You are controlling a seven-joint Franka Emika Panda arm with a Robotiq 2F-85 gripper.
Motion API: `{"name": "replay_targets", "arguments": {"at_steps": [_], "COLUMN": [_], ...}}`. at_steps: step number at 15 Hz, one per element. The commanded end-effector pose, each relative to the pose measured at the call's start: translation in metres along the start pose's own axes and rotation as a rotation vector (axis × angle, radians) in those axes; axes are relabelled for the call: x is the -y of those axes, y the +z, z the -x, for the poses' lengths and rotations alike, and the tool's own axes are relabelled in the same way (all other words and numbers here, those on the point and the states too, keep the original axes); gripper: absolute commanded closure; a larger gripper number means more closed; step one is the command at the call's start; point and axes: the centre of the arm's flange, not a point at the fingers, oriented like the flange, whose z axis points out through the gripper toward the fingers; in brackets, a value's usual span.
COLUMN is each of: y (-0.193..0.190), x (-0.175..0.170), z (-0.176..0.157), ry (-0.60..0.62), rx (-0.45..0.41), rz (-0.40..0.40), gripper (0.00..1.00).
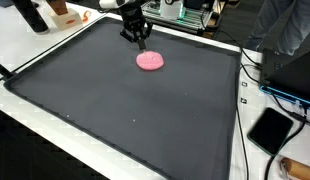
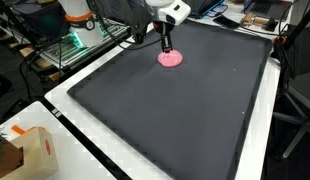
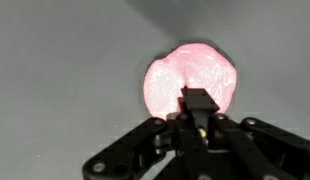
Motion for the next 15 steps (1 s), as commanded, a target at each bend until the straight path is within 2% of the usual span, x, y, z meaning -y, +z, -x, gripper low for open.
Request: {"name": "replay_targets", "arguments": {"at_steps": [1, 9, 15], "y": [0.001, -0.029, -0.077], "x": [-0.005, -0.001, 0.000], "z": [0.006, 0.004, 0.002], "ry": [0.004, -0.022, -0.027], "rx": [0.018, 0.023, 0.021], "rz": [-0.006, 0.005, 0.051], "gripper": [0.97, 0.97, 0.97]}}
